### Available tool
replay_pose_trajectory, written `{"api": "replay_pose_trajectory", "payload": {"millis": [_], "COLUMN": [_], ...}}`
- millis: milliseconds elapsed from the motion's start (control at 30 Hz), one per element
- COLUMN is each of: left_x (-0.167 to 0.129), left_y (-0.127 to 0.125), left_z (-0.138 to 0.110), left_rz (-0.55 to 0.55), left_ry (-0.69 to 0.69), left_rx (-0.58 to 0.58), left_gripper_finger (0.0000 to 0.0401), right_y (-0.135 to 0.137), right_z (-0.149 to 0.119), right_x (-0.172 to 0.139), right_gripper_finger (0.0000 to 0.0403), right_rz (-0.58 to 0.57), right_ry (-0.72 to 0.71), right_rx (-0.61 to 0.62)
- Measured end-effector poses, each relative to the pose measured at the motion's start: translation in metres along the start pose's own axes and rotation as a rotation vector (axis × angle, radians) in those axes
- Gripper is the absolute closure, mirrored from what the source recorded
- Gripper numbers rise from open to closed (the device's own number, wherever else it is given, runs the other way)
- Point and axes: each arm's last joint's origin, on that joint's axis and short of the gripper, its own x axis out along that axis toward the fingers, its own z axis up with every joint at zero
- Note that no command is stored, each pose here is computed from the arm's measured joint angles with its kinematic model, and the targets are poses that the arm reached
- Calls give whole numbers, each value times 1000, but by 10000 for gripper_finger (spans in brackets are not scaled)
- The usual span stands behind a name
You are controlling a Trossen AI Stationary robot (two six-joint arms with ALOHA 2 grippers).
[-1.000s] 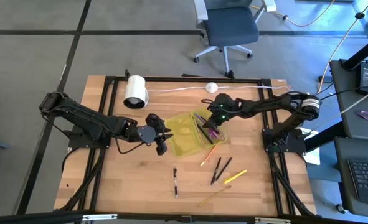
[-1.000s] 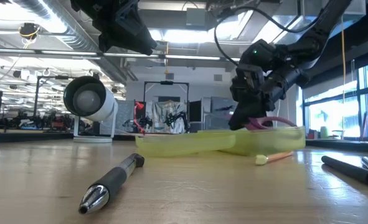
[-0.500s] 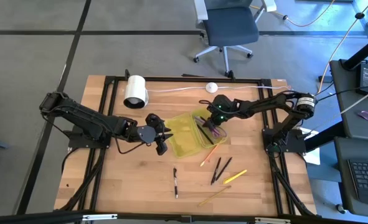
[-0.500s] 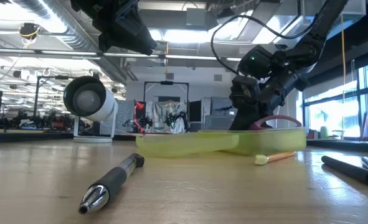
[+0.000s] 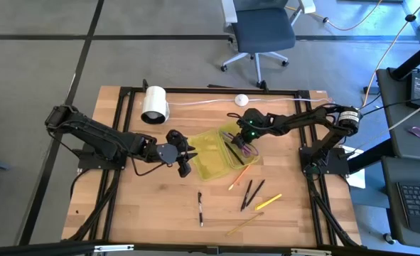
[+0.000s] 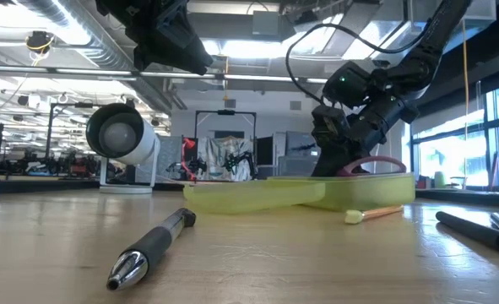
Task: Pick & place school supplies into a supply box
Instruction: Put the violet scissors into the yellow supply box, then put the yellow pen into the yellow supply box
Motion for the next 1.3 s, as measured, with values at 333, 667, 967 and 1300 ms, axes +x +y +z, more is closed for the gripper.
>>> {"api": "replay_pose_trajectory", "payload": {"millis": [333,667,967,1300], "left_x": [0,0,0,0], "left_y": [0,0,0,0], "left_z": [0,0,0,0], "left_rz": [-1,-3,-3,-3], "left_ry": [1,2,2,2], "left_rx": [0,0,0,0], "left_gripper_finger": [299,299,299,299], "right_y": [0,-6,14,57], "right_z": [0,8,23,17], "right_x": [0,-8,-40,-80], "right_gripper_finger": [308,303,302,302], "right_rz": [0,11,91,290], "right_ry": [0,-27,-164,-237], "right_rx": [2,25,-58,-448]}}
